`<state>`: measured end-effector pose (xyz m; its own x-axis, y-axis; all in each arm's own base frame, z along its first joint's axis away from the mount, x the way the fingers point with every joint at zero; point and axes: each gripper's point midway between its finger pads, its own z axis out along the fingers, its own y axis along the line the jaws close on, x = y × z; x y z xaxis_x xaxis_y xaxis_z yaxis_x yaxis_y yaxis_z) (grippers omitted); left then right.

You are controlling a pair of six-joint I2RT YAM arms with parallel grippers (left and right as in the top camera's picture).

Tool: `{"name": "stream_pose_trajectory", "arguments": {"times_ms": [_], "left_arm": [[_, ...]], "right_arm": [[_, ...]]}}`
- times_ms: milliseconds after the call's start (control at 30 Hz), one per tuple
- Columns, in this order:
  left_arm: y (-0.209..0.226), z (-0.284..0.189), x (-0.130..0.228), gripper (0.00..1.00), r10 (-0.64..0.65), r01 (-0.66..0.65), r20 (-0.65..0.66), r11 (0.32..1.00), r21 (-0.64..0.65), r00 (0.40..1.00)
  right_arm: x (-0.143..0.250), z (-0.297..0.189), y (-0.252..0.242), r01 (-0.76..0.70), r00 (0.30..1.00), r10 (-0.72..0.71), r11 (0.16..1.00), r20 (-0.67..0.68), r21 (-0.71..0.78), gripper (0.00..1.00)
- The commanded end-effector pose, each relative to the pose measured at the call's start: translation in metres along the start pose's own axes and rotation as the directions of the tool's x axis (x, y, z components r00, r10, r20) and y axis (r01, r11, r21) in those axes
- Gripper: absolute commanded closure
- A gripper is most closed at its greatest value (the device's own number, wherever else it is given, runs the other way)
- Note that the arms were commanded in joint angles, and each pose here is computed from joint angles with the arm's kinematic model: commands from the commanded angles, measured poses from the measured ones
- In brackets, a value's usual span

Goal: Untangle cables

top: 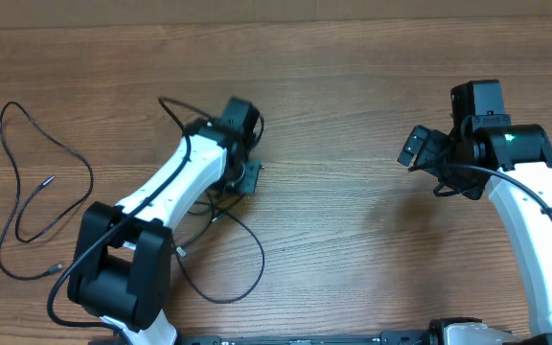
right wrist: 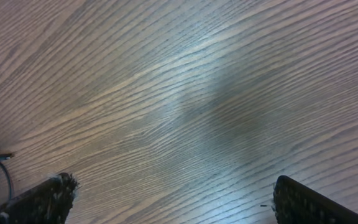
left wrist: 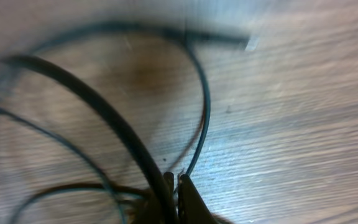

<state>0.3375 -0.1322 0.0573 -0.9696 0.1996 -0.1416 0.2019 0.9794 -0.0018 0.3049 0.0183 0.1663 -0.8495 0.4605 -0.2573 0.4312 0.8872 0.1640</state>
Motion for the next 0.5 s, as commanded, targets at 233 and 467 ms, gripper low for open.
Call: {"name": "stream_pose_trajectory", "arguments": {"times_ms": [233, 467], "left_arm": [[-0.013, -0.276, -0.128, 0.96, 0.009, -0.064, 0.661, 0.996, 0.059, 0.75], [0.013, -0.381, -0.118, 0.96, -0.022, 0.013, 0.806, 1.0, 0.018, 0.591]], "right_arm": [[0.0, 0.001, -0.002, -0.007, 1.0, 0.007, 1.0, 0.001, 0.007, 0.0], [0.0, 0.001, -0.002, -0.007, 1.0, 0.007, 1.0, 0.001, 0.007, 0.0]]}}
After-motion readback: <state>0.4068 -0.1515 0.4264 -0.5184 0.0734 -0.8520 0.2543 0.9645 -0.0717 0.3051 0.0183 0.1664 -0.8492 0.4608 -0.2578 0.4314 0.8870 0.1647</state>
